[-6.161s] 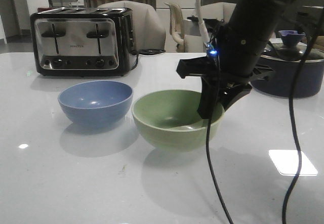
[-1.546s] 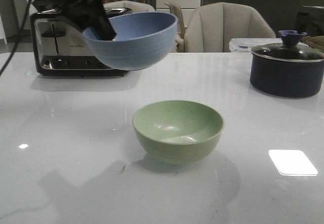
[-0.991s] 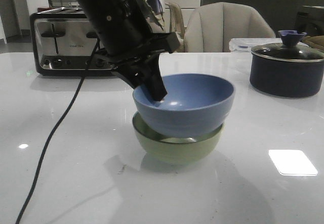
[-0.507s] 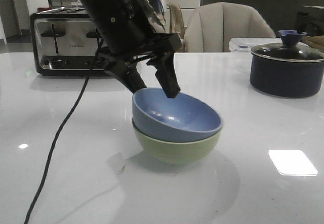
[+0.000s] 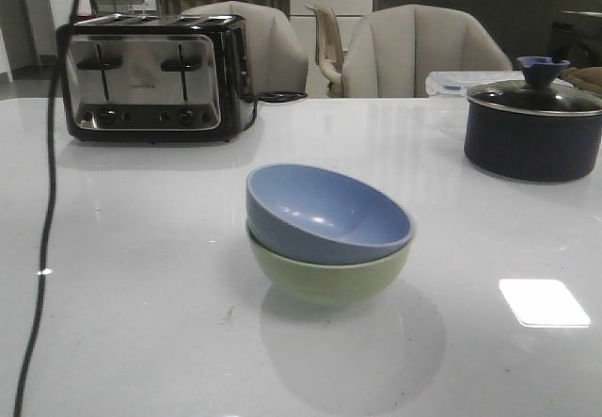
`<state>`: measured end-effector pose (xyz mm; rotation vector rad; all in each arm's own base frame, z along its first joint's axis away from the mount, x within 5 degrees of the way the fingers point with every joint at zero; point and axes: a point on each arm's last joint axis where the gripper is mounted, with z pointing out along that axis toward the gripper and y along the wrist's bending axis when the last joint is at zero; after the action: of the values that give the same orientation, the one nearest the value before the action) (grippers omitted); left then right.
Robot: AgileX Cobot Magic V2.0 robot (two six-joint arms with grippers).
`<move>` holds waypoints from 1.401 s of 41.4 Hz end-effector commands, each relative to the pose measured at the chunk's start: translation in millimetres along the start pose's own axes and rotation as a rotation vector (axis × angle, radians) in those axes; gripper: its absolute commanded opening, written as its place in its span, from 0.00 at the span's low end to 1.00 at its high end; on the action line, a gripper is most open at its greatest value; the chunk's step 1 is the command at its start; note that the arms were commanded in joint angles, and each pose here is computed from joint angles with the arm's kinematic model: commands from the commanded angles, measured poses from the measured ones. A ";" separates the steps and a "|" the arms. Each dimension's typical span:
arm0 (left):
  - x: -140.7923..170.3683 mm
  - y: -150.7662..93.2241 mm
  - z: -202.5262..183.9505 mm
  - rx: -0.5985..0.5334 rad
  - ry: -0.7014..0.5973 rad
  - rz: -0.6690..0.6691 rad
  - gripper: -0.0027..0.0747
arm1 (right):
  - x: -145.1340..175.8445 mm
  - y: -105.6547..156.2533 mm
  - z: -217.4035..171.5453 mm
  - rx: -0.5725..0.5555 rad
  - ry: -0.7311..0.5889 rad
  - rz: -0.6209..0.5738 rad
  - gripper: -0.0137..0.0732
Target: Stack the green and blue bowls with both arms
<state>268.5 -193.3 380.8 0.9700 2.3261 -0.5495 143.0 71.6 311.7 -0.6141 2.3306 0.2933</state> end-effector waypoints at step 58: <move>214.9 -43.1 -102.5 -0.265 -0.360 -0.019 0.17 | -8.7 0.2 -6.7 0.005 -0.063 -0.010 0.20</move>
<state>73.9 -52.2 316.3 0.7058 2.1143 -0.3433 141.9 71.3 310.7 -0.6202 2.3463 0.2930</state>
